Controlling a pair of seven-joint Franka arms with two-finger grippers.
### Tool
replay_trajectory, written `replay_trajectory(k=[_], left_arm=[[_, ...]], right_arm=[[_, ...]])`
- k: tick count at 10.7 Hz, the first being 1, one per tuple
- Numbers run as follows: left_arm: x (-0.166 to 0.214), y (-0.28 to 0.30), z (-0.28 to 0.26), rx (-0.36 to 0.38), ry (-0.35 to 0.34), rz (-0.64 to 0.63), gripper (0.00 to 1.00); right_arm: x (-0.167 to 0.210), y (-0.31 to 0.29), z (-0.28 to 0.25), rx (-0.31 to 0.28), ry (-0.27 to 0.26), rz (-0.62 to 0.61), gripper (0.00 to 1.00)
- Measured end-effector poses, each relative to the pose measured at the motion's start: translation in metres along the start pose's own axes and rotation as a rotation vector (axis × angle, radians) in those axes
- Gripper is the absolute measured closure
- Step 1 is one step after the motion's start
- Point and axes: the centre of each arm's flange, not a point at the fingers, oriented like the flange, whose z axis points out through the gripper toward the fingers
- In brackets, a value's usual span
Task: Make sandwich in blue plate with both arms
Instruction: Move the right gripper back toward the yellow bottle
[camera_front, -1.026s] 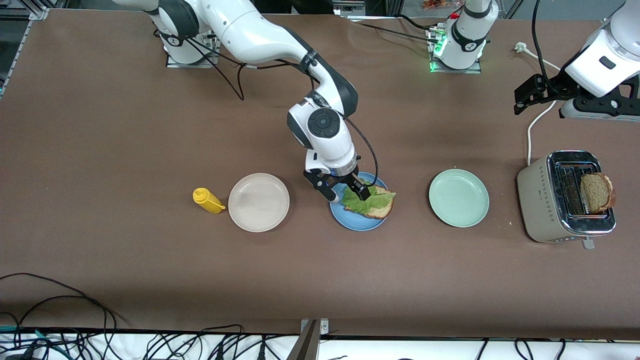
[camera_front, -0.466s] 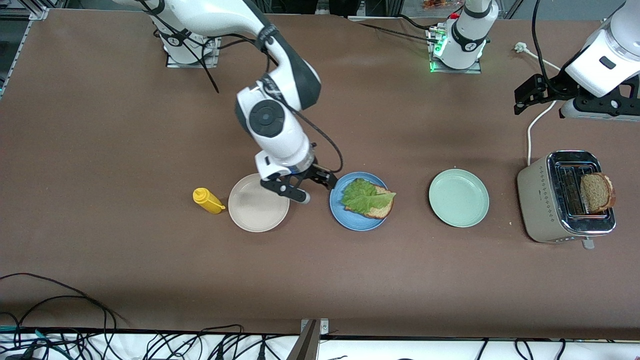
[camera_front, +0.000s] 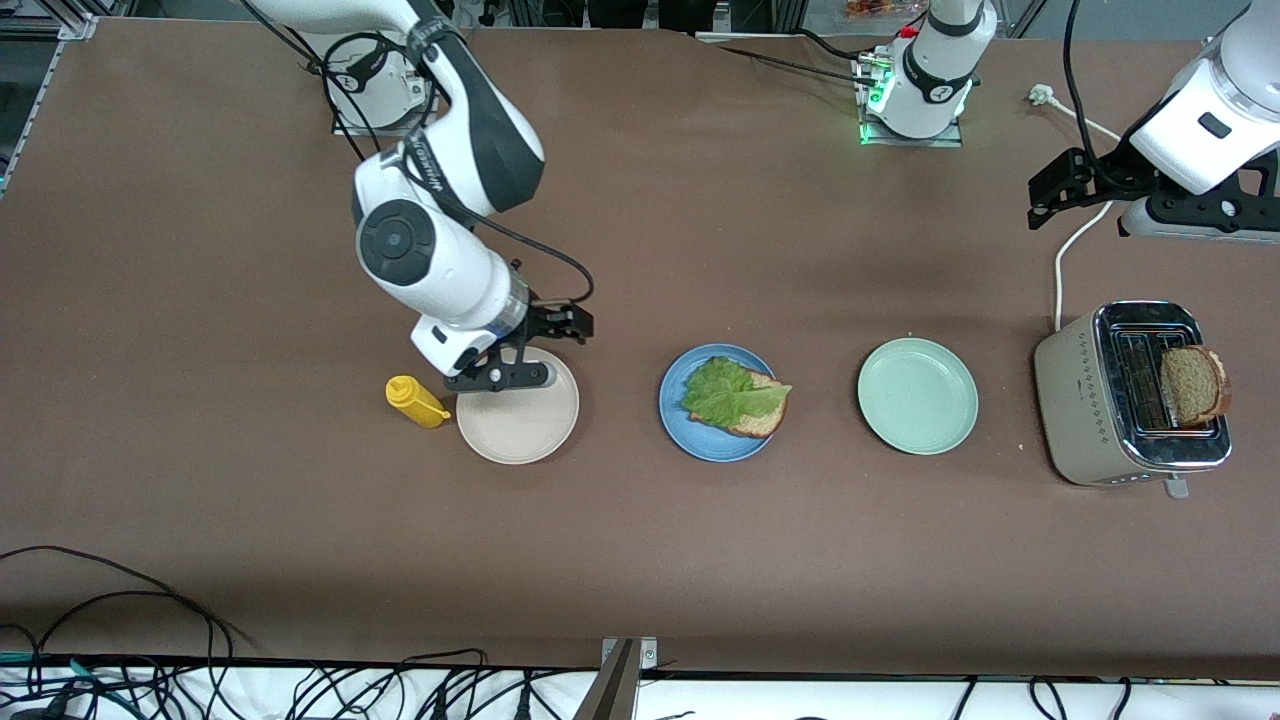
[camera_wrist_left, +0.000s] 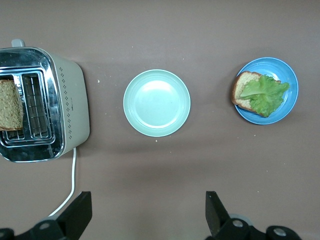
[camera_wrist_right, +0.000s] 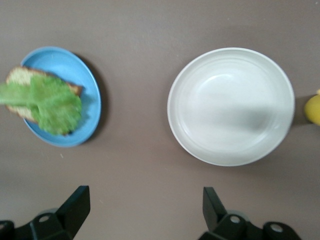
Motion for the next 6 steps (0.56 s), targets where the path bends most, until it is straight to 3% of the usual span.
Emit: replay_trajectory(k=[3, 6], left_arm=[[0.0, 0.0, 0.0, 0.0, 0.0, 0.0, 0.0], [0.0, 0.0, 0.0, 0.0, 0.001, 0.0, 0.0]], right_arm=[[-0.003, 0.061, -0.033, -0.007, -0.04, -0.195, 0.0], [0.004, 0.137, -0.057, 0.001, -0.032, -0.424, 0.0]])
